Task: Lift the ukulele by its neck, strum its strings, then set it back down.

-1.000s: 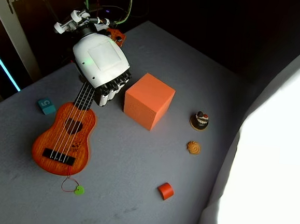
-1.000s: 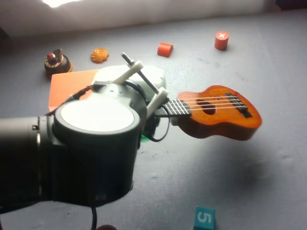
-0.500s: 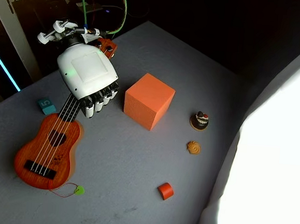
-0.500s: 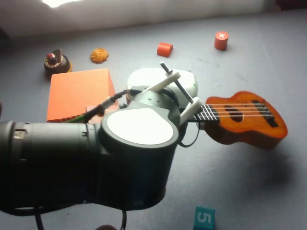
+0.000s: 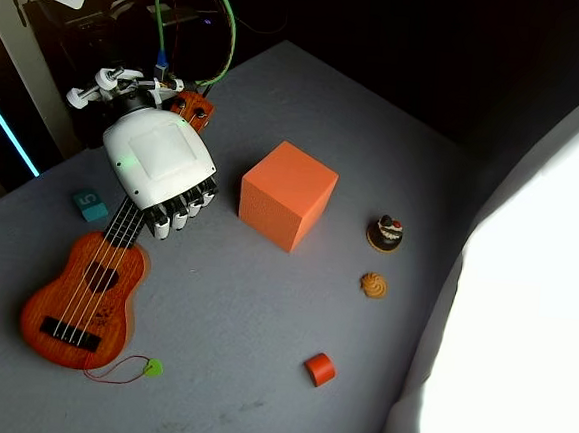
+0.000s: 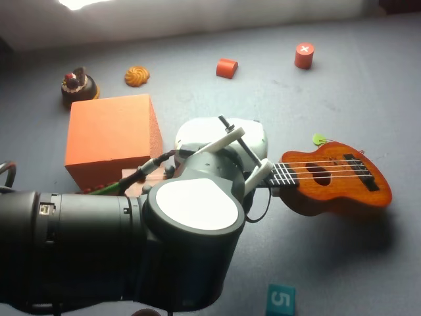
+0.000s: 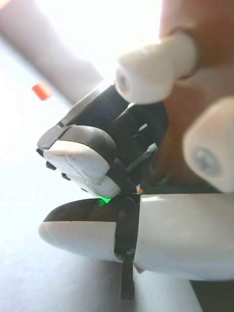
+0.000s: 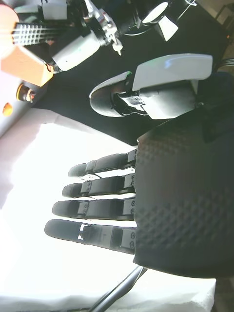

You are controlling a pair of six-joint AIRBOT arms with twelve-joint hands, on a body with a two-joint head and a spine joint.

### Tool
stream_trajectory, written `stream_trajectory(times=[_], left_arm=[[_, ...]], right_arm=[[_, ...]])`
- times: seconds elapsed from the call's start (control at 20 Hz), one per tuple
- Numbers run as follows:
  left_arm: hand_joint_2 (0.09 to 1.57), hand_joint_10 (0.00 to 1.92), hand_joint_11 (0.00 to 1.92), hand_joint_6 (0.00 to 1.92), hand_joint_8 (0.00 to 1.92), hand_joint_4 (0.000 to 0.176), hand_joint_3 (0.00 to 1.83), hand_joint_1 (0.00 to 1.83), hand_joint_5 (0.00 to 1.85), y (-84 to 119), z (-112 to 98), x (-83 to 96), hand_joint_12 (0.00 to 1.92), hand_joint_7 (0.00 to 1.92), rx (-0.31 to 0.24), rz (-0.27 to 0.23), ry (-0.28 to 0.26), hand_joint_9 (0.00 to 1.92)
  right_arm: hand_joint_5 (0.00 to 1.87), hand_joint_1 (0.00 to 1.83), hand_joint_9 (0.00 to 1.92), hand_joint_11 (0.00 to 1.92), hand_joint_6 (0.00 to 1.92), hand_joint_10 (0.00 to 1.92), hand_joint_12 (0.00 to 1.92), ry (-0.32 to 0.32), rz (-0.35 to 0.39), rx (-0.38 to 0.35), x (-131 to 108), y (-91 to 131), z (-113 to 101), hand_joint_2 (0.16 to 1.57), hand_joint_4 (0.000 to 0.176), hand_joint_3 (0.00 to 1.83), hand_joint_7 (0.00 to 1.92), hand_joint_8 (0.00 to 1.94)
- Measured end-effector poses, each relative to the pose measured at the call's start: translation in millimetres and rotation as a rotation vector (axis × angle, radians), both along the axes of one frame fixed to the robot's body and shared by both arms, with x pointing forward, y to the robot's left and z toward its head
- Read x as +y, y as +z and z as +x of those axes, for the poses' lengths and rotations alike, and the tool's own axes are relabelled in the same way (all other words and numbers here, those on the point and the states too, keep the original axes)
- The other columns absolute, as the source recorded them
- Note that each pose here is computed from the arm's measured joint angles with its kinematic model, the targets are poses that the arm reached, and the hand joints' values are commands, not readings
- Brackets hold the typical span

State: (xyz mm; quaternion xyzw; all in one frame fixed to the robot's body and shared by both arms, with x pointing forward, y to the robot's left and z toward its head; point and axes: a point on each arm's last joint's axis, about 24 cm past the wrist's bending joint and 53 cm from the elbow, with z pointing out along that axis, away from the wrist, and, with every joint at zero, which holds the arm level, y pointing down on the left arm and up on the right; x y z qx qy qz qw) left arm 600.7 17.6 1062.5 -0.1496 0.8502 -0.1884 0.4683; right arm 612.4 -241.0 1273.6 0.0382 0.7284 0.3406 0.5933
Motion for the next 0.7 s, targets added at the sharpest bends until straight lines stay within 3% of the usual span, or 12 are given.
stream_trajectory(times=[0.25, 0.3, 0.45, 0.65, 0.7], left_arm=[[1.16, 1.92, 1.46, 1.92, 1.92, 0.0, 0.0, 1.58, 1.27, -9.1, -1.7, 0.8, 1.92, 1.28, -0.01, -0.003, -0.016, 1.4], [1.16, 1.92, 1.46, 1.92, 1.92, 0.0, 0.0, 1.58, 1.28, -11.6, -2.6, 0.9, 1.92, 1.28, -0.015, -0.003, -0.022, 1.4], [1.17, 1.92, 1.45, 1.92, 1.92, 0.0, 0.0, 1.59, 1.26, -18.7, -5.0, 1.5, 1.92, 1.25, 0.001, -0.013, -0.022, 1.37], [1.22, 1.92, 1.28, 1.92, 1.92, 0.0, 0.02, 1.52, 1.07, -24.5, -3.6, 0.5, 1.92, 1.03, -0.001, -0.008, -0.045, 1.22], [1.0, 1.92, 1.2, 1.92, 1.92, 0.106, 0.71, 1.35, 0.96, -26.3, -4.8, -0.2, 1.92, 0.72, 0.005, -0.009, -0.049, 1.15]], right_arm=[[0.19, 0.08, 0.16, 0.0, 0.01, 0.28, 1.16, 0.0, 0.0, 0.0, 0.0, 0.0, 0.0, 1.28, 0.0, 0.0, 0.19, 0.0], [0.22, 0.14, 0.19, 0.0, 0.02, 0.29, 1.19, 0.0, 0.0, 0.0, 0.0, 0.1, 0.0, 1.27, 0.0, 0.0, 0.22, 0.01], [0.18, 0.09, 0.15, 0.0, 0.0, 0.28, 1.09, 0.003, -0.002, 0.002, 1.2, -0.9, -0.7, 1.29, 0.0, 0.0, 0.18, 0.0], [0.19, 0.09, 0.16, 0.0, 0.01, 0.29, 1.14, 0.003, -0.001, 0.002, 1.6, -0.9, -0.8, 1.28, 0.0, 0.0, 0.2, 0.01], [0.19, 0.09, 0.16, 0.0, 0.01, 0.29, 1.14, 0.003, -0.001, 0.003, 1.5, -1.0, -0.8, 1.28, 0.0, 0.0, 0.2, 0.0]])
